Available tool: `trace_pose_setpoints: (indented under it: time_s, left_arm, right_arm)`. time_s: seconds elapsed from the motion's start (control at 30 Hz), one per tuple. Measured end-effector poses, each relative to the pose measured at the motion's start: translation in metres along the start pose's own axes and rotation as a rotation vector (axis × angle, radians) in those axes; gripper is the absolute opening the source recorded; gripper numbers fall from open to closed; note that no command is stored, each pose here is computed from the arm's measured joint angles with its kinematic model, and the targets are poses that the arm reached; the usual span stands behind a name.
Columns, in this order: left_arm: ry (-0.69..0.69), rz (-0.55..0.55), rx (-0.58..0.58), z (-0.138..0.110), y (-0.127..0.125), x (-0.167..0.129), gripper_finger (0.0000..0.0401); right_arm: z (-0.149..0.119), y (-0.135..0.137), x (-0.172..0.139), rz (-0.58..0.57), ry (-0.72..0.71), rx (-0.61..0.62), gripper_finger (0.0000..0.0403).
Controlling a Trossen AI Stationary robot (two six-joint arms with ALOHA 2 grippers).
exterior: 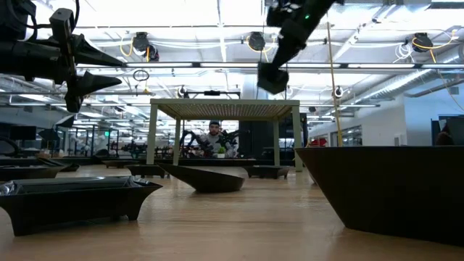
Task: Pick & Place Mini shaped plates
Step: Put the black distorted square plate on the shelf, then stack the black distorted square plate on top of the other black distorted square plate on the shelf
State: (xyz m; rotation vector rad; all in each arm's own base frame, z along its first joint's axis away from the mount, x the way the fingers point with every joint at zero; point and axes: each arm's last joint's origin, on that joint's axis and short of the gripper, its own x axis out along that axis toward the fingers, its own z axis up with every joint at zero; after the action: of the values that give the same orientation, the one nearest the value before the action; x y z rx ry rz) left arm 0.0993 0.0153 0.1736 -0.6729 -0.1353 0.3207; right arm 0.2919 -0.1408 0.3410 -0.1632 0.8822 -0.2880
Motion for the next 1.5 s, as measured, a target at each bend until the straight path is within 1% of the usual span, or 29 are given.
trace_pose_setpoints:
  time_s: [0.13,0.3,0.47,0.6,0.77,0.93,1.07,1.2,1.27,1.4,1.5]
  left_arm:
    - [0.001,0.0,0.0,0.0,0.0,0.0,0.0182]
    - [0.0,0.0,0.0,0.0,0.0,0.0,0.0182]
    - [0.0,0.0,0.0,0.0,0.0,0.0,0.0182]
    - [0.0,0.0,0.0,0.0,0.0,0.0,0.0182]
    - [0.0,0.0,0.0,0.0,0.0,0.0,0.0182]
    - [0.0,-0.001,0.0,0.0,0.0,0.0,0.0182]
    - [0.0,0.0,0.0,0.0,0.0,0.0,0.0182]
    - [0.0,0.0,0.0,0.0,0.0,0.0,0.0182]
    - [0.0,0.0,0.0,0.0,0.0,0.0,0.0182]
    - [0.0,0.0,0.0,0.0,0.0,0.0,0.0182]
    - [0.0,0.0,0.0,0.0,0.0,0.0,0.0182]
  right_arm:
    - [0.0,0.002,0.02,0.017,0.036,-0.025,0.0]
    - [-0.003,0.003,0.036,0.033,0.08,-0.027,0.0]
    - [-0.004,0.004,0.044,0.04,0.096,-0.028,0.0]
    - [-0.003,0.004,0.044,0.037,0.088,-0.009,0.0005]
    - [0.0,0.006,0.043,0.037,0.069,0.003,0.0034]
    - [0.004,0.013,0.041,0.041,0.044,-0.006,0.0081]
    - [0.01,0.017,0.041,0.039,0.007,0.027,0.0118]
    - [0.013,0.022,0.03,0.043,-0.019,0.05,0.0146]
    - [0.014,0.024,0.019,0.043,-0.039,0.059,0.0155]
    - [0.018,0.029,-0.012,0.038,-0.11,0.052,0.0161]
    - [0.017,0.034,-0.038,0.046,-0.15,0.093,0.016]
